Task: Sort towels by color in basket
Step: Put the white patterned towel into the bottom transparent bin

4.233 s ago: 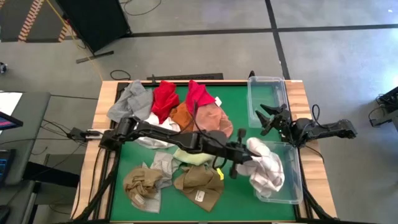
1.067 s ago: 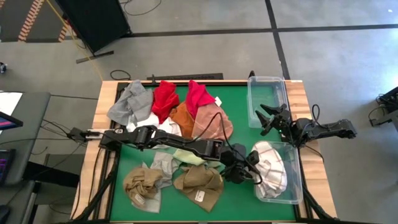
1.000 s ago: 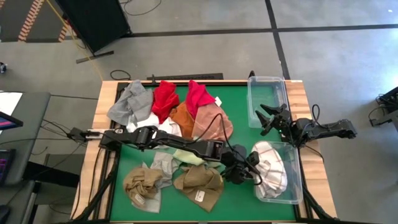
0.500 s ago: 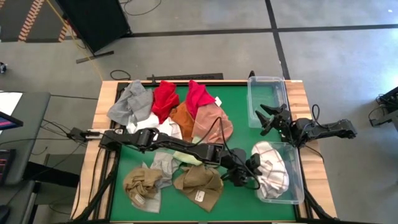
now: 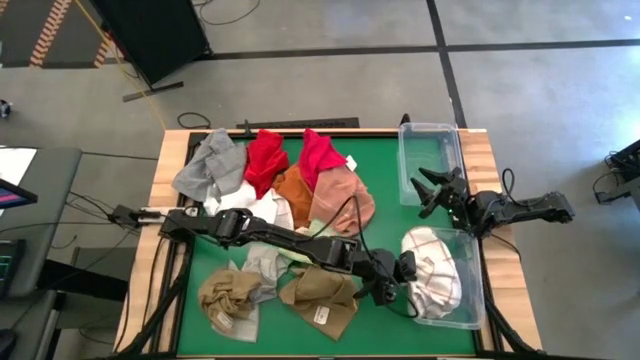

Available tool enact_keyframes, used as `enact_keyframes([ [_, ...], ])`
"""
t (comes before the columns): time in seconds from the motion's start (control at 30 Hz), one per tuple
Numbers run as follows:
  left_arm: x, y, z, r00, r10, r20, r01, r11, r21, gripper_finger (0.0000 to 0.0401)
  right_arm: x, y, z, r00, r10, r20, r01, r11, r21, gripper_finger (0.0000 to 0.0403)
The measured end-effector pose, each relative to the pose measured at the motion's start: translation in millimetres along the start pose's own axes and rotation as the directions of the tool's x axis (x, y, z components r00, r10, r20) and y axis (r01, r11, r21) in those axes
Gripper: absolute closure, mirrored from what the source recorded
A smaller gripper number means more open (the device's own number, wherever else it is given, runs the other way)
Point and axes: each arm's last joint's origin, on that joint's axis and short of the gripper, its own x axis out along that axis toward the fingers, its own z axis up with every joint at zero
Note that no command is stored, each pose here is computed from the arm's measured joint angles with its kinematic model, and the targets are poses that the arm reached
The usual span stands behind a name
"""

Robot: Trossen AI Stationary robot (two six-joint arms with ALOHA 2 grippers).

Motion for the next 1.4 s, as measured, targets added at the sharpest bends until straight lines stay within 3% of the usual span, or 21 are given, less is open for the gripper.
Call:
enact_keyframes([
  [0.23,-12.3,-5.7,14.4,0.992,-0.061,-0.106,0.063,0.998,0.011,0.0372,-0.1,0.0,1.0,1.0,0.001,0.007,-0.001,1.0,0.008,0.0165],
  [0.63,-56.1,19.9,19.2,0.985,-0.108,-0.137,0.1,0.993,-0.06,0.0373,0.0,0.0,-0.3,1.0,0.001,-0.002,-0.001,1.0,-0.003,0.0165],
  [0.87,-66.2,18.4,21.8,0.974,-0.167,-0.153,0.158,0.985,-0.069,0.0372,-0.1,0.1,-2.5,1.0,0.001,-0.019,-0.002,1.0,-0.022,0.0165],
  [1.07,-69.0,9.7,25.4,0.956,-0.236,-0.172,0.22,0.97,-0.106,0.0336,-0.1,0.1,-3.1,1.0,0.001,-0.023,-0.002,1.0,-0.027,0.0165],
  [1.4,-69.4,6.4,25.4,0.949,-0.264,-0.174,0.245,0.961,-0.124,0.0277,-0.1,0.1,-3.6,1.0,0.001,-0.027,-0.002,1.0,-0.031,0.0165],
])
